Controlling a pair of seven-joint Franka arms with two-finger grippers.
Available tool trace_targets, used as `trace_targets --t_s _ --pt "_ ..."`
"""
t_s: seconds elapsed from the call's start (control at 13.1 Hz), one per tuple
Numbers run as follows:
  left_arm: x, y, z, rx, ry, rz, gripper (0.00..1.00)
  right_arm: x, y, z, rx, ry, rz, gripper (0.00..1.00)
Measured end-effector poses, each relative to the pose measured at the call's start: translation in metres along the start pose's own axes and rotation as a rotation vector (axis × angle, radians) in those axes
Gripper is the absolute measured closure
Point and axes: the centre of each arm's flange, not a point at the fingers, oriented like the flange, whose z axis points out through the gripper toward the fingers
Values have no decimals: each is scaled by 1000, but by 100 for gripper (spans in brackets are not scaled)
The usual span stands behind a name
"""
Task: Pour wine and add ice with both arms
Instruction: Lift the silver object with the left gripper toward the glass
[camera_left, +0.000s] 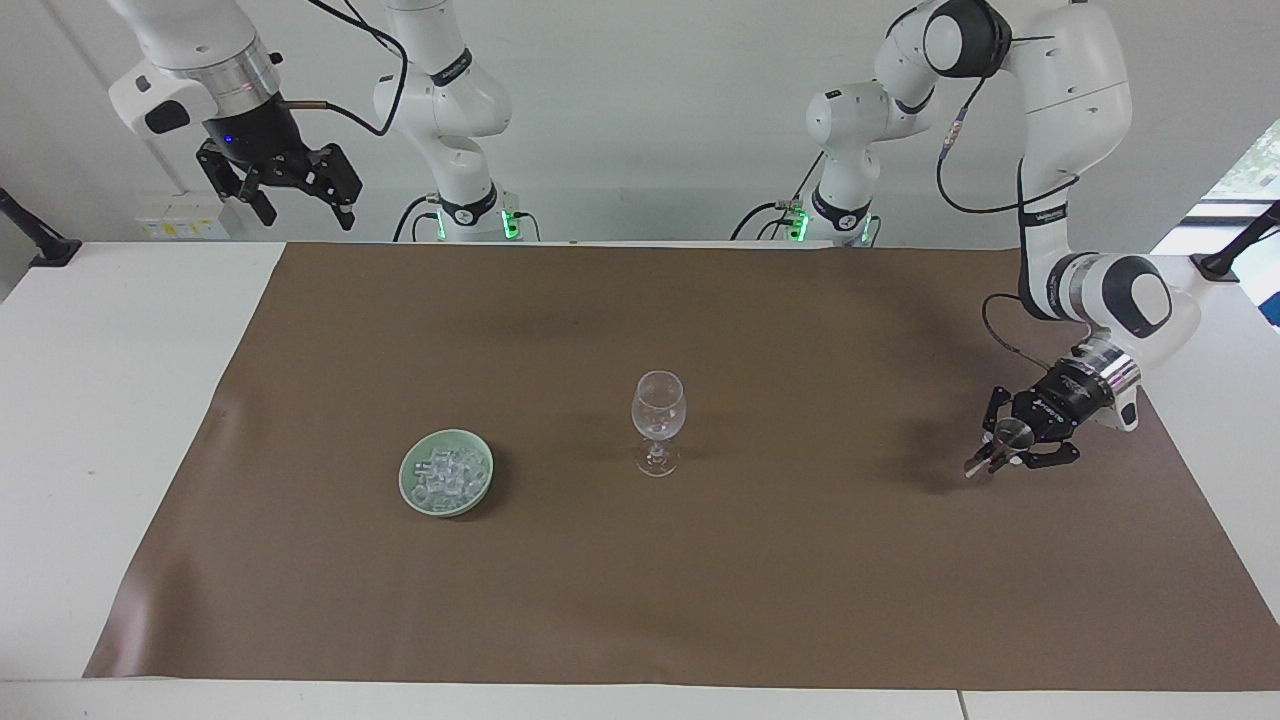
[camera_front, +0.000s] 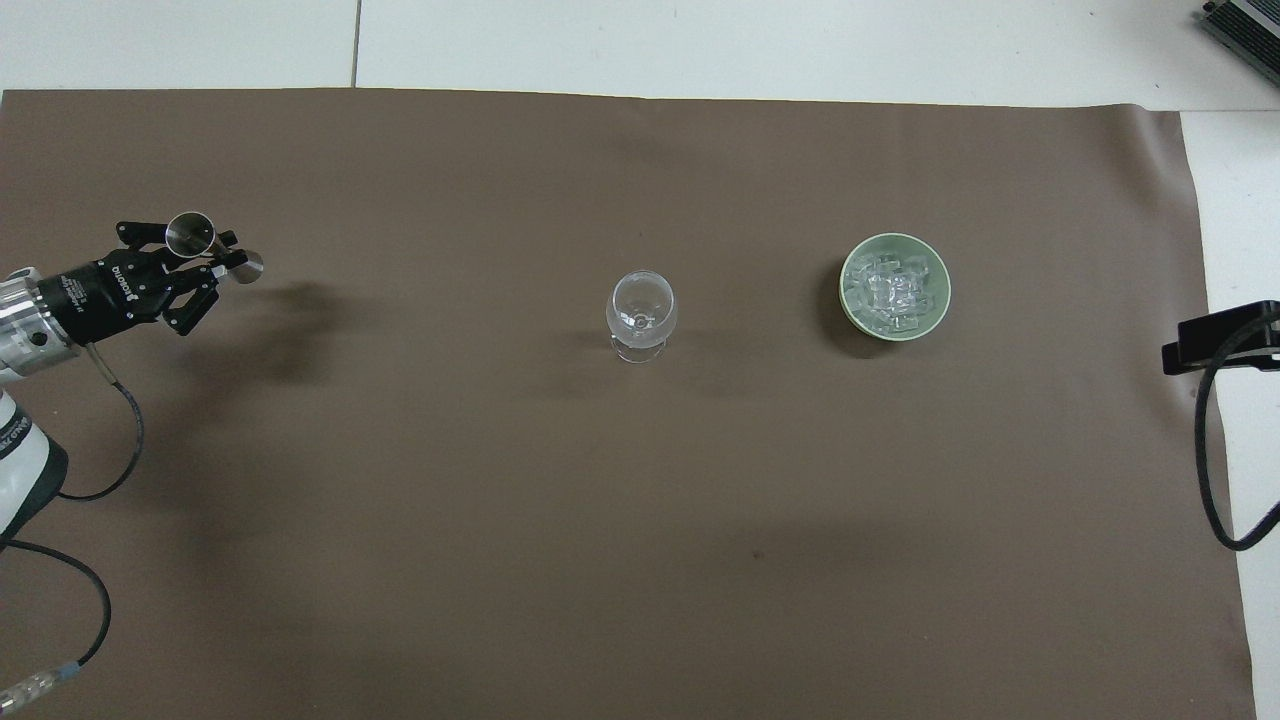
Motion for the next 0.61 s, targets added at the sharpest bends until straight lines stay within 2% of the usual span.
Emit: trace_targets --t_s 0.61 --pt "-71 -19 30 83 14 10 78 0 0 0 0 0 0 0"
